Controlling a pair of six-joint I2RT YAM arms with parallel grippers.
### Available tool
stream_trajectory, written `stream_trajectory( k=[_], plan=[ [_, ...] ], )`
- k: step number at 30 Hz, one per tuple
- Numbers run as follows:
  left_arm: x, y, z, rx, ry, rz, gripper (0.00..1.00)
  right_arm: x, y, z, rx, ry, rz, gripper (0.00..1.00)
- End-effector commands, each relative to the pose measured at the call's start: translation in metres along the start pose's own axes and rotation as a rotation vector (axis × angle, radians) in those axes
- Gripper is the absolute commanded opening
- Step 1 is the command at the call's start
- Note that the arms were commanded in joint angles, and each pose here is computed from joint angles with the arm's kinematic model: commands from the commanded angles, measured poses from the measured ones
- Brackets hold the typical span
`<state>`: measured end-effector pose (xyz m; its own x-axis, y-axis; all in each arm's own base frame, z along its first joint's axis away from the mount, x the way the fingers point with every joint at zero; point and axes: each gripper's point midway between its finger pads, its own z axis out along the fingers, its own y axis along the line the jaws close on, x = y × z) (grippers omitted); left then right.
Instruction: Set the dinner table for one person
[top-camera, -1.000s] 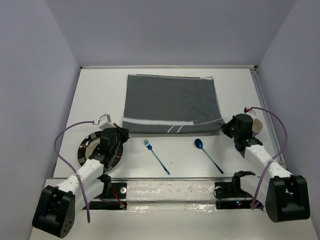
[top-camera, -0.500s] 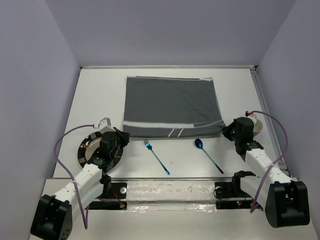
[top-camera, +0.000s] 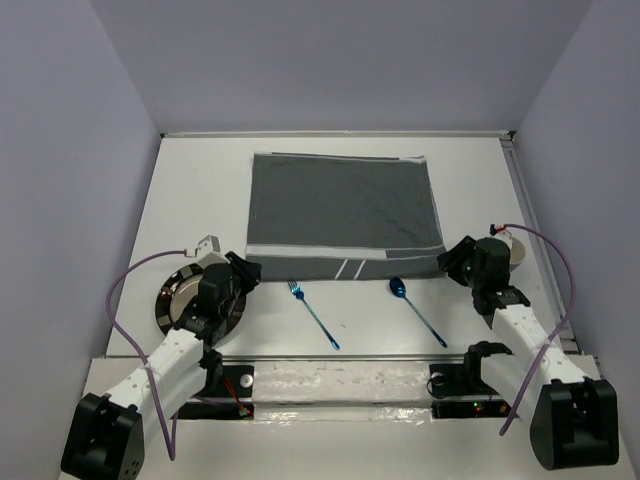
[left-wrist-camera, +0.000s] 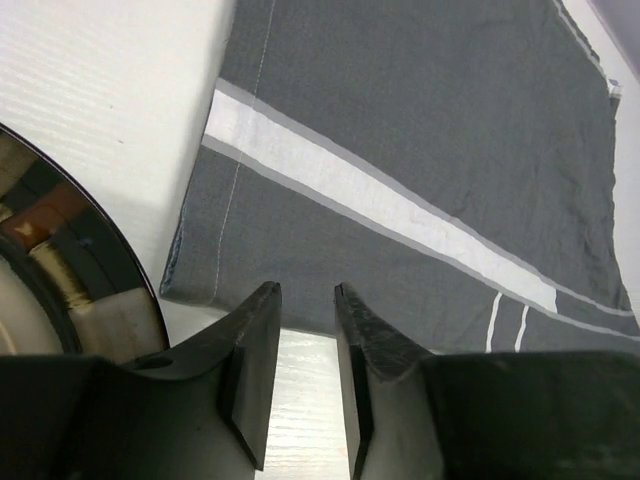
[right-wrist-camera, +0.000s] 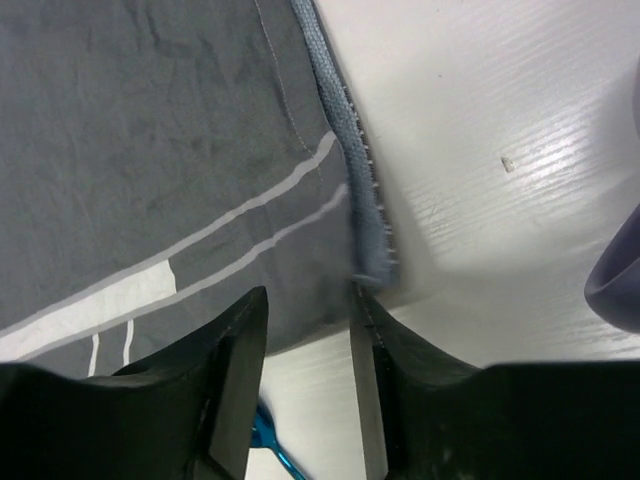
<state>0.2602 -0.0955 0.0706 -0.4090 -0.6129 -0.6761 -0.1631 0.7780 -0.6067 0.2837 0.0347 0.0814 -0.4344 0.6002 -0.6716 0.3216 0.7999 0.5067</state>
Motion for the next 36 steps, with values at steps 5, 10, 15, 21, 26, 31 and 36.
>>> stream_trajectory(
  k=[5,10,15,21,26,31,36],
  plan=[
    [-0.018,-0.021,-0.008,0.070,-0.054,0.009,0.42,-0.043,0.033,-0.026,-0.093,-0.092,-0.061,0.48],
    [-0.038,-0.046,-0.014,0.128,-0.093,0.021,0.42,-0.048,0.049,-0.037,-0.165,-0.089,-0.080,0.41],
    [-0.071,-0.106,-0.037,0.289,-0.152,0.042,0.42,-0.027,0.095,-0.044,-0.355,0.012,-0.133,0.22],
    [-0.135,-0.172,-0.100,0.489,-0.286,0.089,0.48,0.034,0.211,-0.095,-0.754,0.139,-0.149,0.29],
    [-0.183,-0.193,-0.160,0.545,-0.413,0.156,0.70,0.126,0.295,-0.115,-0.868,0.289,-0.272,0.43],
    [-0.209,-0.196,-0.200,0.533,-0.473,0.269,0.83,0.218,0.346,-0.106,-0.906,0.435,-0.309,0.47],
    [-0.218,-0.182,-0.208,0.468,-0.520,0.338,0.90,0.267,0.395,-0.092,-0.964,0.524,-0.246,0.47]
  ],
)
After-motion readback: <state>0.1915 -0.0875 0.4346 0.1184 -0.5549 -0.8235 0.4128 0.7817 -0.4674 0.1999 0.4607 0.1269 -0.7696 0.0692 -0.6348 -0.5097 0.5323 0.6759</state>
